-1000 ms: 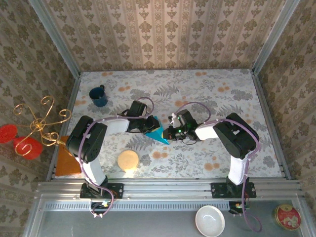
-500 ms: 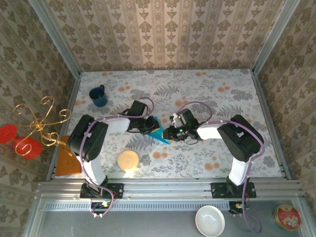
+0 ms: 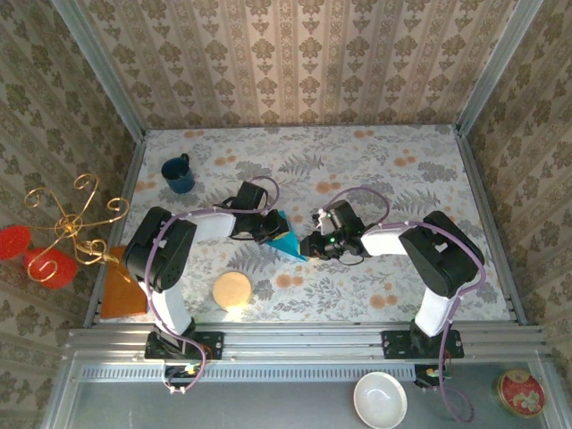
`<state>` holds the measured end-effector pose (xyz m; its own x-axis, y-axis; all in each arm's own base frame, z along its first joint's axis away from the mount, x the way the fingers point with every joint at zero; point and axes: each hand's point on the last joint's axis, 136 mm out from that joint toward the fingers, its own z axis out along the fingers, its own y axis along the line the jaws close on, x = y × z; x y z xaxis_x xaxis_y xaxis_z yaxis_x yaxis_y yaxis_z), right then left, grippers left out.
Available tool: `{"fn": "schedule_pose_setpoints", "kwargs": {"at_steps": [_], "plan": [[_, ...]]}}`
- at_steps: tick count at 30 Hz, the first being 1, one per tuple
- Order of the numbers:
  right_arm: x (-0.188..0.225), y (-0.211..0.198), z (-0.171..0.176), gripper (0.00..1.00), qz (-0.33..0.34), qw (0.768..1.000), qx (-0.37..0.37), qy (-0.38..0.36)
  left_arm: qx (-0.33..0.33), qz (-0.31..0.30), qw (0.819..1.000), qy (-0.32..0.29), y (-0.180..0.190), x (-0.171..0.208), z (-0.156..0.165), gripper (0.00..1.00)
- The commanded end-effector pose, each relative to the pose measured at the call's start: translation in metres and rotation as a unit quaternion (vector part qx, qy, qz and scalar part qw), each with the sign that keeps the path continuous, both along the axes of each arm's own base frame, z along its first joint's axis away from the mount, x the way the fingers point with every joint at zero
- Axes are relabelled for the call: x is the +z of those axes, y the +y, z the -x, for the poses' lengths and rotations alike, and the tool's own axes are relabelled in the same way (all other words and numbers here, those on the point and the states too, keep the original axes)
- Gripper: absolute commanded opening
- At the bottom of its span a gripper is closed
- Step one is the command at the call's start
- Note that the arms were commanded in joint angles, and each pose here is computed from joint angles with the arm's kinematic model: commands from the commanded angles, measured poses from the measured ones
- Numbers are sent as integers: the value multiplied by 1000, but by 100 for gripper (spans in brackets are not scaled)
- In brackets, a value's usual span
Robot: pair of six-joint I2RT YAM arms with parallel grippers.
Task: Fold a paper plane with a square sheet of paper (pick it up from the middle)
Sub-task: Fourth fold the wing at the center of the table.
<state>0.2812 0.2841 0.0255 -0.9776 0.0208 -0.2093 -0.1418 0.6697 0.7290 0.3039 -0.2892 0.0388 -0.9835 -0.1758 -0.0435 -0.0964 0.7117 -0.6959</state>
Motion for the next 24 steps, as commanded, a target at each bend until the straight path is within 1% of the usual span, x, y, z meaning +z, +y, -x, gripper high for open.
{"fn": "schedule_pose_setpoints", "kwargs": {"at_steps": [1,10,16,24], "plan": [[-2,-6,7,26,7,1000,1,10,1,-8,1000,12,1,-3,0,15],[-19,-10,12,19,25,999,-4,35,4,-15,1000,18,3,-7,2,15],[-28,-12,15,18,37,998,-7,60,8,-21,1000,22,6,-9,2,15],[-31,-14,16,18,44,997,-8,66,-3,-8,1000,5,0,1,-4,15]]}}
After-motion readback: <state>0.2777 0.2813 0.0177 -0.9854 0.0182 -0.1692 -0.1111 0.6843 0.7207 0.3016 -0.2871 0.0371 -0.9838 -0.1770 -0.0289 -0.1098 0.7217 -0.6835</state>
